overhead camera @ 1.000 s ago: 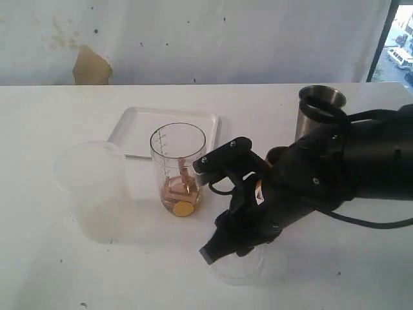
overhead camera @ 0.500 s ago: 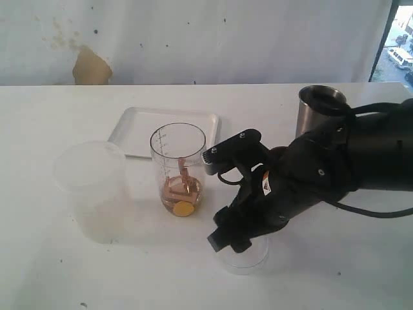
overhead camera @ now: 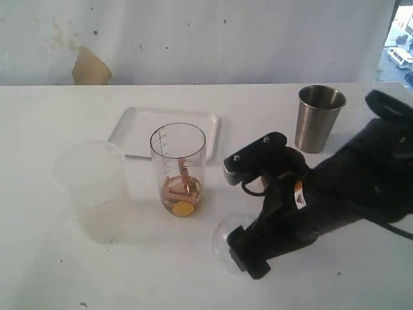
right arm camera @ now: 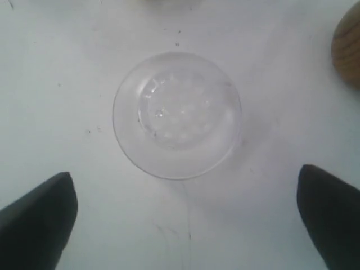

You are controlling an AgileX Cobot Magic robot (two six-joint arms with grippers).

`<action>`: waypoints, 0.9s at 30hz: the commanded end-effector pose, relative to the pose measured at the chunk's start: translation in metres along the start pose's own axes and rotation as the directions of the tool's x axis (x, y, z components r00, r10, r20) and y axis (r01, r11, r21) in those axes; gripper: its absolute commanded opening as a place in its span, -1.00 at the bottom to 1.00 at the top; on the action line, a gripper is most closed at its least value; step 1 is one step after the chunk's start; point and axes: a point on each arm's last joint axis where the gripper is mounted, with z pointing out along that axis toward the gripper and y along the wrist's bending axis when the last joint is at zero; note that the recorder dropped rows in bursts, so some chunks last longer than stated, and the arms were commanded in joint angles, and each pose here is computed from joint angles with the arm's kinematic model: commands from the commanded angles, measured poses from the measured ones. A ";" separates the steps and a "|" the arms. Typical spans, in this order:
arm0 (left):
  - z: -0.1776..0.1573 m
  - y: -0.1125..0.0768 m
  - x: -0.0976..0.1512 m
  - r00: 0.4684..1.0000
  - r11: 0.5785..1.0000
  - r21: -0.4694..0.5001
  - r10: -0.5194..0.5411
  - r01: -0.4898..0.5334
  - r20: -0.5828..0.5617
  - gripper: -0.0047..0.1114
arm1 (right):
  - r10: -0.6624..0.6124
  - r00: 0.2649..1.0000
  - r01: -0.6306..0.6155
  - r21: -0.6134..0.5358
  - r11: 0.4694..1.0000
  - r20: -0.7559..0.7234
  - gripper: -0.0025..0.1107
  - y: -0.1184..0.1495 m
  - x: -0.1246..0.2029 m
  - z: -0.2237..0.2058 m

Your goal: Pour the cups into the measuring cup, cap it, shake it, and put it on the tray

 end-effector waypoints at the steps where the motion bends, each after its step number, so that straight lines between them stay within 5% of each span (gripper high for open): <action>1: 0.000 0.000 -0.001 1.000 1.000 0.001 -0.011 0.011 0.000 0.86 | 0.019 0.983 -0.019 -0.002 1.000 0.181 0.78 -0.001 0.009 -0.002; 10: 0.000 0.000 -0.001 1.000 1.000 0.001 -0.011 0.011 0.000 0.86 | 0.045 0.877 -0.031 -0.038 0.999 0.478 0.78 0.004 0.054 0.018; 27: 0.000 0.000 -0.001 1.000 1.000 0.001 -0.011 0.011 0.000 0.86 | 0.042 0.871 -0.027 -0.036 0.999 0.490 0.78 0.005 0.063 0.066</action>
